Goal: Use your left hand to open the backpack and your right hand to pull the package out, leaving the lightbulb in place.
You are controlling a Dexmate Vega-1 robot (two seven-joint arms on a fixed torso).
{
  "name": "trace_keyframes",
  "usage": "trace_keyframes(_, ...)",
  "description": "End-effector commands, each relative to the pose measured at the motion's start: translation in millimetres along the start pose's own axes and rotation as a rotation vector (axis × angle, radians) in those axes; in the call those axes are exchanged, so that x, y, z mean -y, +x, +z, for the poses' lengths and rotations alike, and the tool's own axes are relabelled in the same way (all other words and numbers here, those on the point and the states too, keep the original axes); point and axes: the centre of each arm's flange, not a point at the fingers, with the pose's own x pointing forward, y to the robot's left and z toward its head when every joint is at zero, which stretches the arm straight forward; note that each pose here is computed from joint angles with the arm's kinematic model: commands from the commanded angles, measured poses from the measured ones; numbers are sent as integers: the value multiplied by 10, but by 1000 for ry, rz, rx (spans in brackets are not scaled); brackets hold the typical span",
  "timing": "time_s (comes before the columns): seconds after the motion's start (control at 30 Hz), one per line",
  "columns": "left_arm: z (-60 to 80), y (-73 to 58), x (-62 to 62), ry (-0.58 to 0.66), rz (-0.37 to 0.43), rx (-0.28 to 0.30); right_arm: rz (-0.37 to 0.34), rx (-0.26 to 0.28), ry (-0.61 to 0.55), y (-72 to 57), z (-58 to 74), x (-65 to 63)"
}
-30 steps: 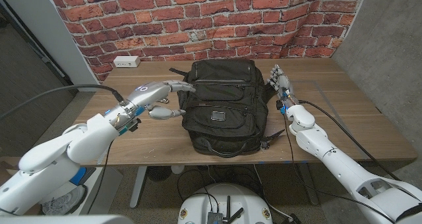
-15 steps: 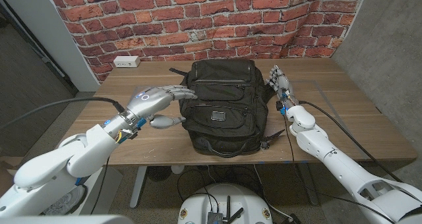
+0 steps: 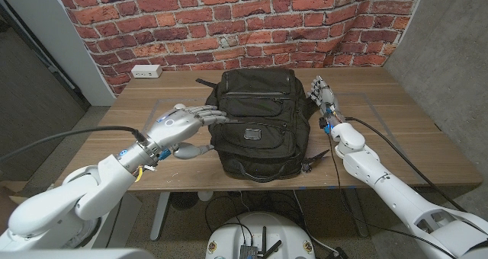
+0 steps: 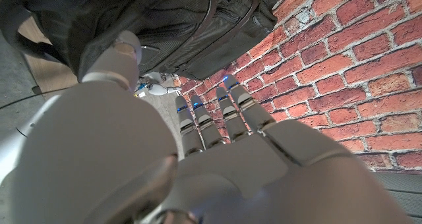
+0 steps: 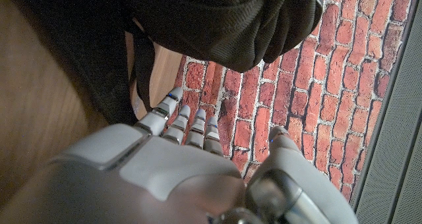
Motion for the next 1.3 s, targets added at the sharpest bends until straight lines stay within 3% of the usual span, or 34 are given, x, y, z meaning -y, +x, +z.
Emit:
trace_keyframes(0.03,130,-110,57,104,-6,-7,1,2,2,-17,-11,0)
trace_keyframes(0.43,205,-193,169,128,15,-35,-3,8,3,-22,-13,-8)
trace_keyframes(0.97,331,-287,410,131,81,-116,-6,19,4,-39,-21,-4)
trace_keyframes(1.3,422,-290,535,134,109,-131,-4,31,4,-42,-11,14)
